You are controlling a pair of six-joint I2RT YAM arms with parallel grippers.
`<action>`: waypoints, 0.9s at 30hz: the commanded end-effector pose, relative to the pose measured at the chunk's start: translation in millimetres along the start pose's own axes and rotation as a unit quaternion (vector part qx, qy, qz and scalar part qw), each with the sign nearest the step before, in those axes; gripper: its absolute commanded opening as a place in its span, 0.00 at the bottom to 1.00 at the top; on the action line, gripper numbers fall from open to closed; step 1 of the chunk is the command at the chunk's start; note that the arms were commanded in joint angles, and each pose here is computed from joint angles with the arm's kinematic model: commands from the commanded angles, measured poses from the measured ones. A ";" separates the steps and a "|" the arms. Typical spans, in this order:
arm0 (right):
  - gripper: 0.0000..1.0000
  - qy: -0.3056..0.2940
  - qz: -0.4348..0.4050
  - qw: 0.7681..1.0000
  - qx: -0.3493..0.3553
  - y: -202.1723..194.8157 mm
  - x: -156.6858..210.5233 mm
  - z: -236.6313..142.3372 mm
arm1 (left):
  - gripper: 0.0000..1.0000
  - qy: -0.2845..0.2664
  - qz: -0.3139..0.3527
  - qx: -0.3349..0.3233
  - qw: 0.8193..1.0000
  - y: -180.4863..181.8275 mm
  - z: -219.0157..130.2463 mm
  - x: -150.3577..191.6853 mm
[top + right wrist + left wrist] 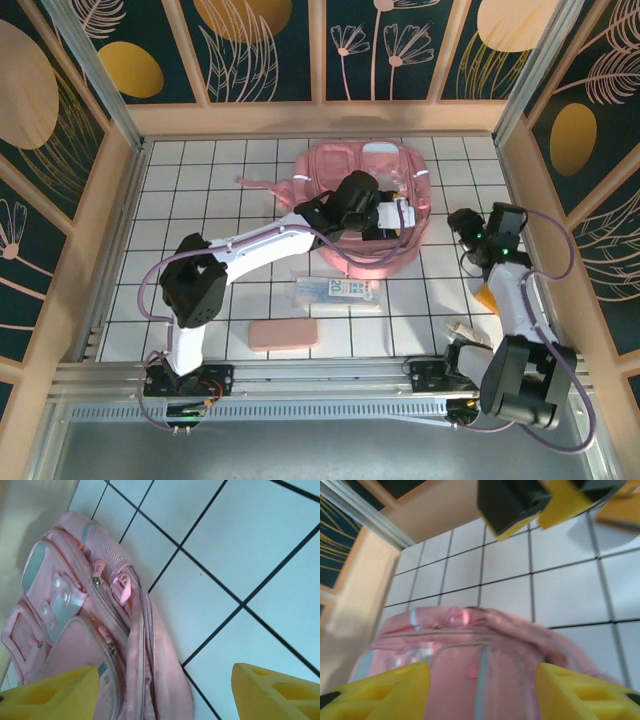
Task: Pack books, pencil case, and school supplies into a backpack
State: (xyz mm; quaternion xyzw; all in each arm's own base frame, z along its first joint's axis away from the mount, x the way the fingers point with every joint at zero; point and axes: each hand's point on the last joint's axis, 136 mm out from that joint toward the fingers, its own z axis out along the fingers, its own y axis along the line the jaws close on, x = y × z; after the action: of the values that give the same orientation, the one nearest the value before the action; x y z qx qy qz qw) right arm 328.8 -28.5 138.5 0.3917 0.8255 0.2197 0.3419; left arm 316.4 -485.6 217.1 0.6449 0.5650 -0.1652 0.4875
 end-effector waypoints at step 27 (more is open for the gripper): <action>0.49 0.186 -0.434 0.870 -0.141 164.0 153.4 32.1 | 0.26 0.064 -0.663 -0.174 0.726 110.3 -129.8 245.2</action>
State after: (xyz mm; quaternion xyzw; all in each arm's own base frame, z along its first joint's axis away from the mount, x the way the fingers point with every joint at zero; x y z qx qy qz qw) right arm 365.2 164.2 127.7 -0.0253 0.9381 0.2343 0.2538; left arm 437.9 -234.3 141.6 0.0720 0.9067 -0.2594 0.3247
